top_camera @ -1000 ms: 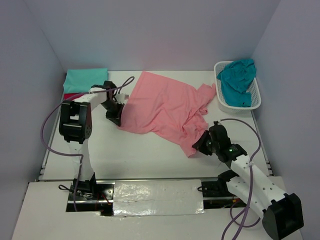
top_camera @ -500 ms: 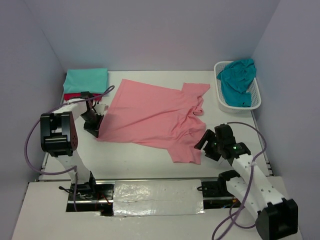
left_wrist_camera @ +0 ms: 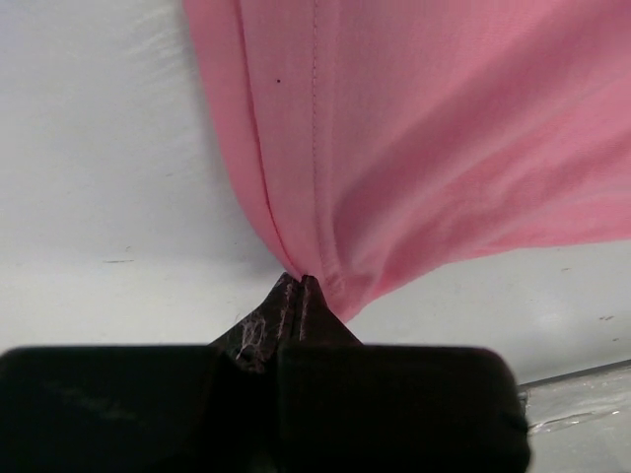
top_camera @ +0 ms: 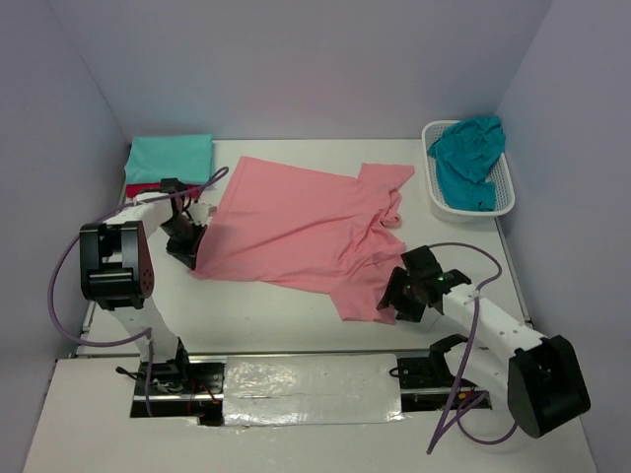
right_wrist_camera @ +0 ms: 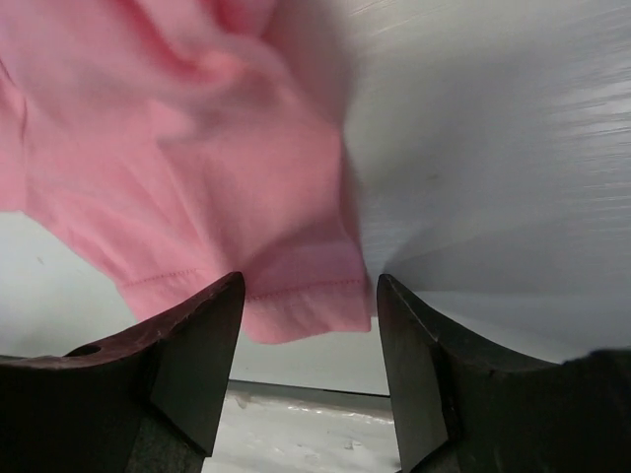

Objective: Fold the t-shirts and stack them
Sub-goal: Flatten out the tshirt

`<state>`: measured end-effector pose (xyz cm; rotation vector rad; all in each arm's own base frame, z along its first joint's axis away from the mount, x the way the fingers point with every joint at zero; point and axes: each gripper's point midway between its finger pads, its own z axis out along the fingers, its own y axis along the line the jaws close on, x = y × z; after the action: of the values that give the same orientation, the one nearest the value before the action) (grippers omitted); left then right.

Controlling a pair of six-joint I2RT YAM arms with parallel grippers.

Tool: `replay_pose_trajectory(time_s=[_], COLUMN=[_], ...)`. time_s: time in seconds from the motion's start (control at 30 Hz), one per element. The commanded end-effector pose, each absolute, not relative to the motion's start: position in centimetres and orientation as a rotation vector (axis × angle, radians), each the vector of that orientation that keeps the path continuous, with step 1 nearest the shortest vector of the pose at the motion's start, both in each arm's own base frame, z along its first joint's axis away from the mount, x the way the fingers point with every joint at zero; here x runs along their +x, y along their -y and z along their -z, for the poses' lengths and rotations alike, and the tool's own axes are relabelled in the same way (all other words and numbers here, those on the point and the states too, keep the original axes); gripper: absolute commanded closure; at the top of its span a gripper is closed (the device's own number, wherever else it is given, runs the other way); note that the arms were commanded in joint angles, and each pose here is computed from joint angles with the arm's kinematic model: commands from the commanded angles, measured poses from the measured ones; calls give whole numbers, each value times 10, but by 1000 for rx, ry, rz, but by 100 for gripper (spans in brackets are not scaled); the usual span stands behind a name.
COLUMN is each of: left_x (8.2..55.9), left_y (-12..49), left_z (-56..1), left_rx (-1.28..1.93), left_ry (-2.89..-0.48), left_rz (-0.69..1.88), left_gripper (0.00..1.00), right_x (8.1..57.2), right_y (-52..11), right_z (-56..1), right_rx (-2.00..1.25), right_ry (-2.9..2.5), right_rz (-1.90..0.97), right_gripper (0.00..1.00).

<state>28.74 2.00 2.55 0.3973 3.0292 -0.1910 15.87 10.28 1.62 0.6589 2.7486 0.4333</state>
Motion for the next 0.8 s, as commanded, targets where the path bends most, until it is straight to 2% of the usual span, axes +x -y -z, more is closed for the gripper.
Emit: replay_pose_trajectory(time_s=[0.0, 0.13, 0.2, 0.3, 0.33, 0.37, 0.4, 0.53, 0.6, 0.7, 0.77], left_x=[302, 310, 313, 314, 315, 316, 316, 311, 308, 311, 328], left_y=[-17, -19, -16, -13, -15, -16, -17, -23, -25, -30, -31], left_z=[-59, -70, -76, -85, -86, -90, -91, -94, -92, -95, -103], left_rx=[413, 406, 401, 408, 402, 402, 399, 384, 383, 371, 356], left_ry=[-2933, -2893, -2877, -2855, -2849, -2836, -2832, -2823, -2828, -2820, -2790], left_rz=[201, 179, 192, 221, 225, 223, 224, 256, 258, 259, 260], left_gripper=[100, 100, 100, 100, 100, 100, 100, 100, 100, 100, 100], right_x=[152, 146, 149, 153, 153, 155, 154, 154, 161, 187, 224], right_y=[-111, -109, -108, -103, -101, -102, -102, -109, -121, -132, -128], right_z=[-11, -5, -7, -7, -5, -7, -4, -7, -21, -52, -88], right_rx=[571, 550, 579, 594, 591, 580, 574, 577, 611, 583, 596], right_ry=[-2800, -2849, -2847, -2835, -2842, -2846, -2865, -2859, -2793, -2669, -2557], right_rz=[-326, -175, -142, -84, -61, -54, -35, -114, -251, -390, -418], right_gripper=[35, 35, 39, 61, 83, 95, 100, 100, 100, 100, 100])
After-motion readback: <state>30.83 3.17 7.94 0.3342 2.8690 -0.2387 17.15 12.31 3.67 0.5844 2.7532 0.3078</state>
